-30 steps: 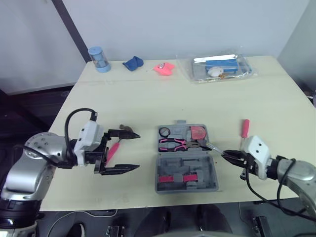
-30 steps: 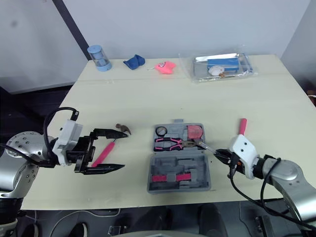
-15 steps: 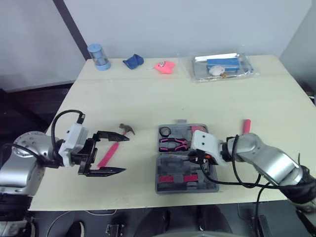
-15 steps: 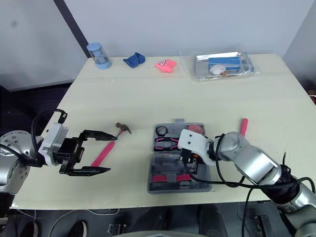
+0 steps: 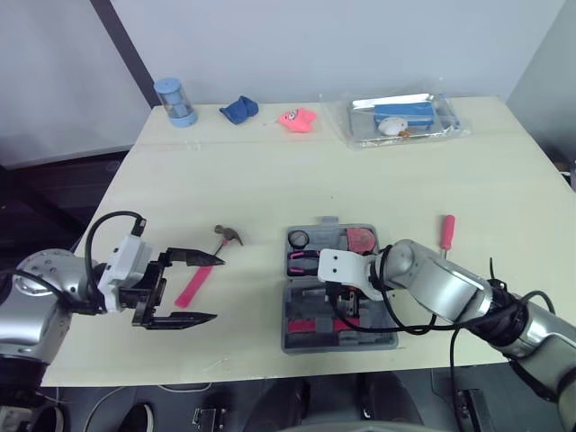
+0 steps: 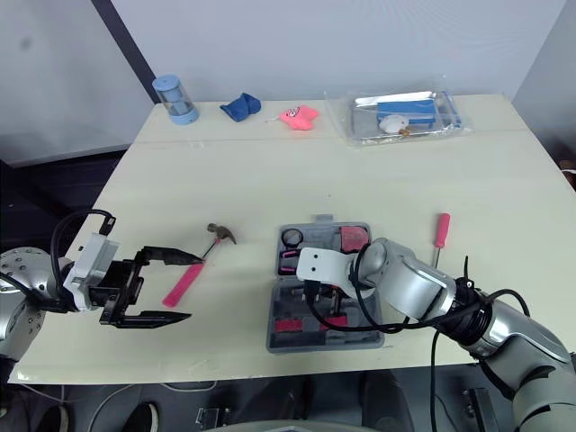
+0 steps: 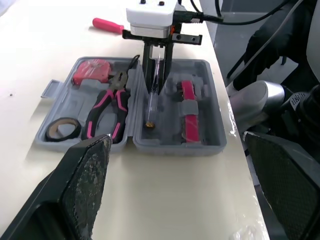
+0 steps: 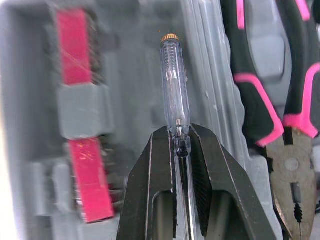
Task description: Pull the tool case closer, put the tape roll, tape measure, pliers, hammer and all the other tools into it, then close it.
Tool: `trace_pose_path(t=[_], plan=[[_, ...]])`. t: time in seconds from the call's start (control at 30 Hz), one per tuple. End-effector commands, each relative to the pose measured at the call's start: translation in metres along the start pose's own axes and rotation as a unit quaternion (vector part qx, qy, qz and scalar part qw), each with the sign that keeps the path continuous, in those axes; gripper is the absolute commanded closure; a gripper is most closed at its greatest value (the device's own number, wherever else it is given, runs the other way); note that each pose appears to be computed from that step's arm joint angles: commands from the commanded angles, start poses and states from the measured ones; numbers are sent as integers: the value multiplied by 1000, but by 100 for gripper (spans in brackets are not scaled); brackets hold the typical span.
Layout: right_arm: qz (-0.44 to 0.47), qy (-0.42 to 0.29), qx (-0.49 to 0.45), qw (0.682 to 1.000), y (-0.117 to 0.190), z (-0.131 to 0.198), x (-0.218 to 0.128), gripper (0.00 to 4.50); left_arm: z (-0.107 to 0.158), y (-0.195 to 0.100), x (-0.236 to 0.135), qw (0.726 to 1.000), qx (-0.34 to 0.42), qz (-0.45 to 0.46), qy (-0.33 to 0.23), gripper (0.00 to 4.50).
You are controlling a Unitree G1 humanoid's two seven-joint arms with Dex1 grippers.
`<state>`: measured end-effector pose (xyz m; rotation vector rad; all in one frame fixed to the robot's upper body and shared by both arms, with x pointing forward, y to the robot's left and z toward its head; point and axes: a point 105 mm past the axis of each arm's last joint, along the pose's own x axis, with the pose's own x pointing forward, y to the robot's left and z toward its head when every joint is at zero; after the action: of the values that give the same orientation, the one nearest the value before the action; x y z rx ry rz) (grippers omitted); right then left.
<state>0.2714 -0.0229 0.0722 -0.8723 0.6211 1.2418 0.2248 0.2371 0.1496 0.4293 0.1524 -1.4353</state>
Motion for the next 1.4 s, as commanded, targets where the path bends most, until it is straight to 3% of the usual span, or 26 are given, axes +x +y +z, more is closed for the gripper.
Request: trace_pose_path(t=[0.03,1.4], plan=[[-7,-10,-25,1000,-1,8,1,447,6,-5,-6,1000,16,-20,-1,0],[-4,-62,-44,997,-14,-17,-4,447,6,-12,-4,1000,13,-16,-4,0]])
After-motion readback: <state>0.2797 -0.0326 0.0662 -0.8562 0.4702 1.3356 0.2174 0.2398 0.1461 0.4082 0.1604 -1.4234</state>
